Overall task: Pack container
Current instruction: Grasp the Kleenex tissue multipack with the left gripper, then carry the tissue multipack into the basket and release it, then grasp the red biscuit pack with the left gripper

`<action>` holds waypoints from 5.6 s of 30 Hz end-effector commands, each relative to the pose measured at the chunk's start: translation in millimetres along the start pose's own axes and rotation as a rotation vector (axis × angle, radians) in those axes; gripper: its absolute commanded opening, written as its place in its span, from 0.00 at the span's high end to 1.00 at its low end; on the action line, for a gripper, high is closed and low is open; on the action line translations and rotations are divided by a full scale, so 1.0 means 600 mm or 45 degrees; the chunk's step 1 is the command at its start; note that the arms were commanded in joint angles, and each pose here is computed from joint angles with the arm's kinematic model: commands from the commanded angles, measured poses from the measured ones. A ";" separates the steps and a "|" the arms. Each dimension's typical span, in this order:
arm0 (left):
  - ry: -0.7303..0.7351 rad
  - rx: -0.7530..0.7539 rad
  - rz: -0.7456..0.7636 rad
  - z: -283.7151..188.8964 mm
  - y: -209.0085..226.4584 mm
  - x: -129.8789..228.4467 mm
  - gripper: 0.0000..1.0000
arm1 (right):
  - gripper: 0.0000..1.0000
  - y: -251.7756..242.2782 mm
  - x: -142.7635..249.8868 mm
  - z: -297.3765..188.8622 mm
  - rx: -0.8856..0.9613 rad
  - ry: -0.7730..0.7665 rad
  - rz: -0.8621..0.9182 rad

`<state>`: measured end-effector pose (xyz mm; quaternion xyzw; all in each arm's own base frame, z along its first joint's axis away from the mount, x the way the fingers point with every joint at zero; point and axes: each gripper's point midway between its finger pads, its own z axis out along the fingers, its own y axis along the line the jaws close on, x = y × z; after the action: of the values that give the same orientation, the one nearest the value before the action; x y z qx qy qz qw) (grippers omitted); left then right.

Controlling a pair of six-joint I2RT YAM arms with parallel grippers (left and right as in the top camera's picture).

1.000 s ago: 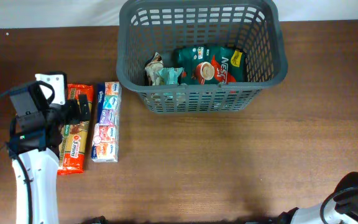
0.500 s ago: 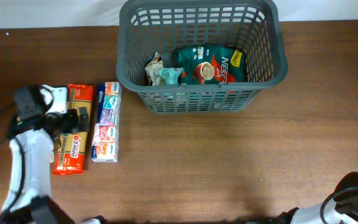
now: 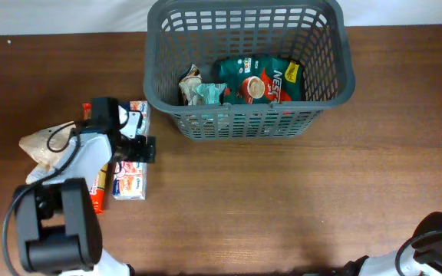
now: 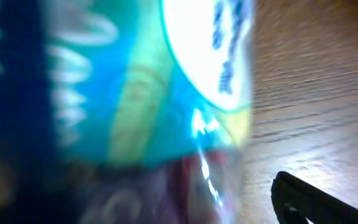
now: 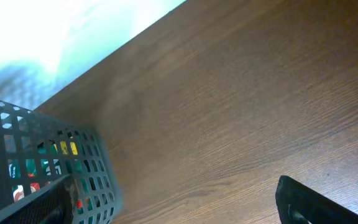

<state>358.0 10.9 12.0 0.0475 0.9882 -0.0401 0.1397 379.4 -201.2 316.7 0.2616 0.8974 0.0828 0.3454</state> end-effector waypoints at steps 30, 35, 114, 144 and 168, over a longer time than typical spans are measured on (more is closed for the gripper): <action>-0.534 -0.143 0.023 -0.421 0.005 -0.279 0.98 | 0.01 0.005 -0.002 -0.004 -0.016 -0.010 0.009; -0.769 -0.231 0.366 -0.536 -0.036 -0.328 0.98 | 0.01 0.005 -0.001 -0.004 -0.016 -0.009 0.009; 0.036 -0.137 -0.041 -0.248 0.100 0.012 0.01 | 0.01 0.005 -0.001 -0.004 -0.016 -0.009 0.009; 0.446 -0.199 0.057 0.037 0.189 0.053 0.03 | 0.01 0.005 -0.001 -0.004 -0.016 -0.009 0.009; 0.033 -0.266 0.053 -0.363 0.175 -0.190 0.98 | 0.01 0.005 -0.001 -0.004 -0.016 -0.009 0.009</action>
<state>409.1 128.9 163.4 0.0542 0.9974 0.0368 0.0305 379.8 -200.1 317.0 0.2655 0.8957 0.0882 0.3455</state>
